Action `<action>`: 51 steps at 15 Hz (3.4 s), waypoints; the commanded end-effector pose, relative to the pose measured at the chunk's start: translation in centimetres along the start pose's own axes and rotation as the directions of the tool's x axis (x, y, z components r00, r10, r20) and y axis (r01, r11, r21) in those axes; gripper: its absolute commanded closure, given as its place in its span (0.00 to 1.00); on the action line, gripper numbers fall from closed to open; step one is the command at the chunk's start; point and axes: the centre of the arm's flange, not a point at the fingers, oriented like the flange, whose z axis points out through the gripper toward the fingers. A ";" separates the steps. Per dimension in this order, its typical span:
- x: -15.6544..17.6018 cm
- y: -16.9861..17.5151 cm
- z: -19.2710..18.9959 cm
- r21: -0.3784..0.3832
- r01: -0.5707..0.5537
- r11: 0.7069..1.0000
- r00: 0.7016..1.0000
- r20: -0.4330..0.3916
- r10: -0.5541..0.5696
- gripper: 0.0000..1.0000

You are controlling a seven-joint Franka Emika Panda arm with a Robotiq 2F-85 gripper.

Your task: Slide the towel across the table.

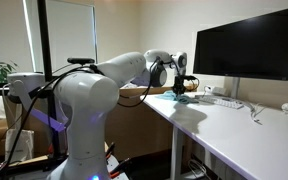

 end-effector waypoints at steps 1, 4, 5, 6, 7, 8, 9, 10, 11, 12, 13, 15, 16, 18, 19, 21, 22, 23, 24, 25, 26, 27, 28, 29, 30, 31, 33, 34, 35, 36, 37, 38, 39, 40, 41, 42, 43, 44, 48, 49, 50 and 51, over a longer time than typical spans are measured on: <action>-6.5 -3.8 1.8 -0.005 -0.076 0.997 0.997 0.010 0.076 0.91; -8.2 -2.9 1.6 0.005 -0.102 0.995 0.995 0.020 0.102 0.92; -8.7 -2.5 1.5 0.009 -0.111 0.994 0.994 0.024 0.111 0.92; -9.3 -2.2 1.6 0.014 -0.121 0.993 0.992 0.027 0.120 0.92; -9.8 -1.9 1.6 0.020 -0.128 0.992 0.991 0.027 0.128 0.91; -10.4 -1.6 1.5 0.026 -0.137 0.990 0.990 0.032 0.136 0.91; -10.8 -1.5 1.6 0.029 -0.144 0.989 0.989 0.038 0.143 0.91; -11.3 -1.3 1.7 0.039 -0.154 0.987 0.987 0.042 0.152 0.91; -11.6 -1.2 1.7 0.040 -0.163 0.986 0.986 0.047 0.161 0.91; -12.1 -1.1 1.7 0.037 -0.173 0.984 0.984 0.054 0.171 0.91; -12.5 -0.9 1.7 0.032 -0.187 0.982 0.981 0.061 0.184 0.91; -13.2 -0.7 1.5 0.028 -0.211 0.977 0.975 0.075 0.208 0.92; -13.8 -0.4 1.5 0.027 -0.230 0.973 0.970 0.081 0.227 0.91; -14.8 0.2 1.5 0.020 -0.259 0.966 0.963 0.088 0.256 0.91; -15.4 0.5 1.4 0.015 -0.271 0.962 0.959 0.092 0.269 0.92; -16.9 1.4 1.3 0.007 -0.285 0.958 0.954 0.094 0.283 0.92; -17.7 1.9 1.2 0.003 -0.291 0.957 0.952 0.095 0.290 0.92; -18.6 2.4 1.1 0.007 -0.298 0.955 0.951 0.095 0.296 0.92; -19.5 2.8 1.0 0.004 -0.302 0.953 0.949 0.099 0.301 0.92; -20.5 3.2 0.8 -0.005 -0.299 0.954 0.949 0.103 0.297 0.92; -21.4 3.5 0.7 -0.012 -0.298 0.955 0.949 0.102 0.297 0.92; -22.3 3.8 0.5 -0.019 -0.293 0.956 0.950 0.102 0.293 0.92; -23.2 4.1 0.3 -0.028 -0.288 0.957 0.951 0.107 0.289 0.92; -24.2 4.4 0.2 -0.029 -0.286 0.958 0.952 0.106 0.287 0.92; -25.1 4.8 -0.1 -0.035 -0.287 0.957 0.951 0.107 0.289 0.92; -25.9 5.0 -0.3 -0.038 -0.290 0.956 0.950 0.105 0.293 0.92; -22.3 11.0 -0.7 -0.017 -0.315 0.949 0.943 0.106 0.315 0.92; -22.5 11.1 -0.6 -0.016 -0.317 0.948 0.943 0.107 0.316 0.92; -22.3 11.1 -0.4 -0.014 -0.315 0.949 0.943 0.108 0.314 0.92; -22.0 10.9 -0.3 -0.013 -0.310 0.951 0.944 0.109 0.310 0.92; -21.7 10.9 -0.3 -0.013 -0.307 0.952 0.945 0.110 0.307 0.92; -21.6 10.8 -0.3 -0.013 -0.306 0.952 0.946 0.110 0.306 0.92; -21.6 10.8 -0.3 -0.013 -0.306 0.952 0.946 0.110 0.305 0.92; -21.7 10.6 -0.2 -0.013 -0.309 0.951 0.945 0.109 0.309 0.92; -22.0 10.9 0.1 -0.008 -0.324 0.946 0.940 0.113 0.322 0.93; -22.3 11.2 0.5 0.000 -0.336 0.942 0.935 0.116 0.334 0.92; -23.3 11.2 0.8 0.006 -0.362 0.932 0.926 0.115 0.359 0.93; -24.0 11.4 1.1 0.014 -0.381 0.924 0.919 0.118 0.377 0.92; -27.9 11.7 1.9 0.049 -0.467 0.883 0.880 0.123 0.459 0.93; -28.4 12.6 2.2 0.055 -0.488 0.871 0.869 0.127 0.479 0.92; -29.1 13.1 2.3 0.063 -0.509 0.859 0.857 0.129 0.499 0.92; -29.5 13.9 2.3 0.069 -0.531 0.845 0.844 0.130 0.520 0.92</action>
